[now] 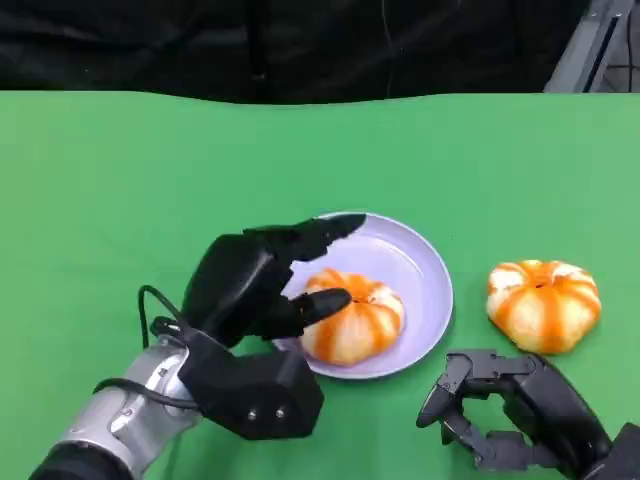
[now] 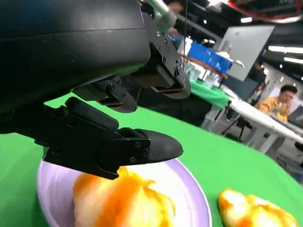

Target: Grasp the bread from the table and place it into the plate.

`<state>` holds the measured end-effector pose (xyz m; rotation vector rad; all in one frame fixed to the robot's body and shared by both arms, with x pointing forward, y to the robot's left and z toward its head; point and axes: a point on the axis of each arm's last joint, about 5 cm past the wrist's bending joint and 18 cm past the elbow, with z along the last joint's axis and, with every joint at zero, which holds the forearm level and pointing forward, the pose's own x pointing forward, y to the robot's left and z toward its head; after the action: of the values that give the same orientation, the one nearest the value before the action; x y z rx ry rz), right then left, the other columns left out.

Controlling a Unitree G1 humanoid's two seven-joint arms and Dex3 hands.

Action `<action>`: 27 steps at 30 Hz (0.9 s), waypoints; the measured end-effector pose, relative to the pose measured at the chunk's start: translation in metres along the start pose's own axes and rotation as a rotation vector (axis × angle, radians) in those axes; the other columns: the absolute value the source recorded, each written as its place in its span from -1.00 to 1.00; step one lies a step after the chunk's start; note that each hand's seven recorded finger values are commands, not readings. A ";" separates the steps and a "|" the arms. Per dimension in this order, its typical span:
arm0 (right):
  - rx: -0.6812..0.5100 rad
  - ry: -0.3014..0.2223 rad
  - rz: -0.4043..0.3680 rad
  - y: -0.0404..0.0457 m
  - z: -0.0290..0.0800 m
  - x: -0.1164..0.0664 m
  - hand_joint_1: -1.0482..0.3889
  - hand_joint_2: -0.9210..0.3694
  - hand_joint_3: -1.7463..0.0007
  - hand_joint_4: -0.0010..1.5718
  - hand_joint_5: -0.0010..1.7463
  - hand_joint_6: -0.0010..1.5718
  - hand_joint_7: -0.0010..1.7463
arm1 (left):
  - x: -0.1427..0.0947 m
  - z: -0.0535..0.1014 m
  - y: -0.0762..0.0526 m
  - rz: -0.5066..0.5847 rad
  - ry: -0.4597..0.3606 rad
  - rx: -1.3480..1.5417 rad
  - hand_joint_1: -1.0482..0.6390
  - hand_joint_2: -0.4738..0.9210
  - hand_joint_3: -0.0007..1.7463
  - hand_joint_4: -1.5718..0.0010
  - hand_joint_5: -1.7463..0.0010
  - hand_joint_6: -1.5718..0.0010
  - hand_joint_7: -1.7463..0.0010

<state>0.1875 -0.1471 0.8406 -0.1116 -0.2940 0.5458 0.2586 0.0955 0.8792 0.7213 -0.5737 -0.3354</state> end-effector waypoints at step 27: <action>-0.008 0.006 0.004 0.0002 0.000 0.000 0.30 -0.67 0.07 -0.04 0.83 0.06 0.31 | -0.038 -0.007 0.038 0.321 0.074 -0.231 -0.46 1.00 -0.48 -0.01 0.96 0.23 0.98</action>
<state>0.1875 -0.1469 0.8403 -0.1213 -0.2898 0.5479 0.2360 0.1440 0.8867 0.4084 -0.5599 -0.0737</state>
